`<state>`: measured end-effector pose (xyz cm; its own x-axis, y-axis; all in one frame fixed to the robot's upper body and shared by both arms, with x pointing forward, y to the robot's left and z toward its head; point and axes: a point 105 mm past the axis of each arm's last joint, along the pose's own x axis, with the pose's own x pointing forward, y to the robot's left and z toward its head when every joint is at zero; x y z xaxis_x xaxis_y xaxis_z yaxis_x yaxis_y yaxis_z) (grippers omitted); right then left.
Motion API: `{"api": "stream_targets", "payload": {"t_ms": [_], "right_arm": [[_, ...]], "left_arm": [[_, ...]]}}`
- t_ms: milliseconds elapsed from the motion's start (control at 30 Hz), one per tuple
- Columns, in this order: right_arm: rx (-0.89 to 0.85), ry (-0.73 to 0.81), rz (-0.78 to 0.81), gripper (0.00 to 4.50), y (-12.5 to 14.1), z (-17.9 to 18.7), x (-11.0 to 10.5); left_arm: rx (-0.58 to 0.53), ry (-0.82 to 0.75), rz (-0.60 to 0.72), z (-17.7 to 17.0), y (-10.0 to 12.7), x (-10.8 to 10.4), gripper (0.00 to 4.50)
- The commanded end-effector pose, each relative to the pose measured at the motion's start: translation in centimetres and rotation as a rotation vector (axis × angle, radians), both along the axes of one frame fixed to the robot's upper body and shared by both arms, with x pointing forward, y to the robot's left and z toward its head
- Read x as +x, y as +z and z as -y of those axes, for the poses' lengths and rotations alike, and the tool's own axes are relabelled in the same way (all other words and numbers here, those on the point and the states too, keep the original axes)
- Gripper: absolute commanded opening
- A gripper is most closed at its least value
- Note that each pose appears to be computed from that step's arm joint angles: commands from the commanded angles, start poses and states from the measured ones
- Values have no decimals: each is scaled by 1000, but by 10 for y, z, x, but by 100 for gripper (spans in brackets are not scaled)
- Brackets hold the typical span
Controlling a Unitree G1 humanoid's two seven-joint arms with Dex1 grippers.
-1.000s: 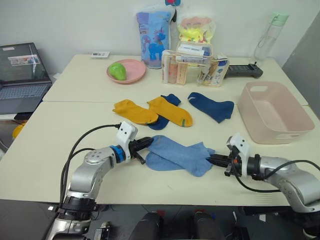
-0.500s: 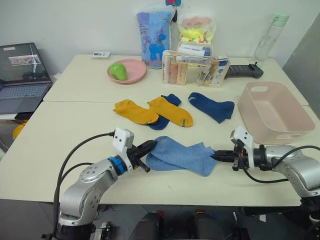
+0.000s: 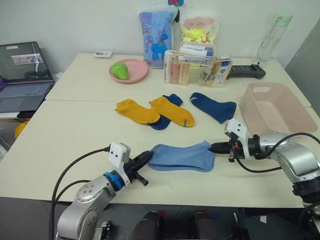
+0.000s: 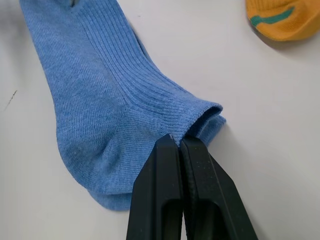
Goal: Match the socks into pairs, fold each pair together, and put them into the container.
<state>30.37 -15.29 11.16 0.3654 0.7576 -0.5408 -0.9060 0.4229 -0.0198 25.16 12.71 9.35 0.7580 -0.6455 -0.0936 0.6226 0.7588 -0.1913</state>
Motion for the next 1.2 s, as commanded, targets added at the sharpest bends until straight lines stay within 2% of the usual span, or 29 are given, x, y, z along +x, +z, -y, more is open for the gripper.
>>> {"api": "stream_targets", "payload": {"t_ms": [33, 333, 1200], "right_arm": [[-26, 37, 49, 0, 9, -3, 5], [-82, 114, 17, 0, 6, -10, 7], [-88, 97, 19, 0, 3, -9, 10]], "left_arm": [[5, 1, 40, 3, 4, -2, 2], [27, 9, 28, 1, -5, -7, 2], [27, -17, 22, 3, -23, -2, 2]]}}
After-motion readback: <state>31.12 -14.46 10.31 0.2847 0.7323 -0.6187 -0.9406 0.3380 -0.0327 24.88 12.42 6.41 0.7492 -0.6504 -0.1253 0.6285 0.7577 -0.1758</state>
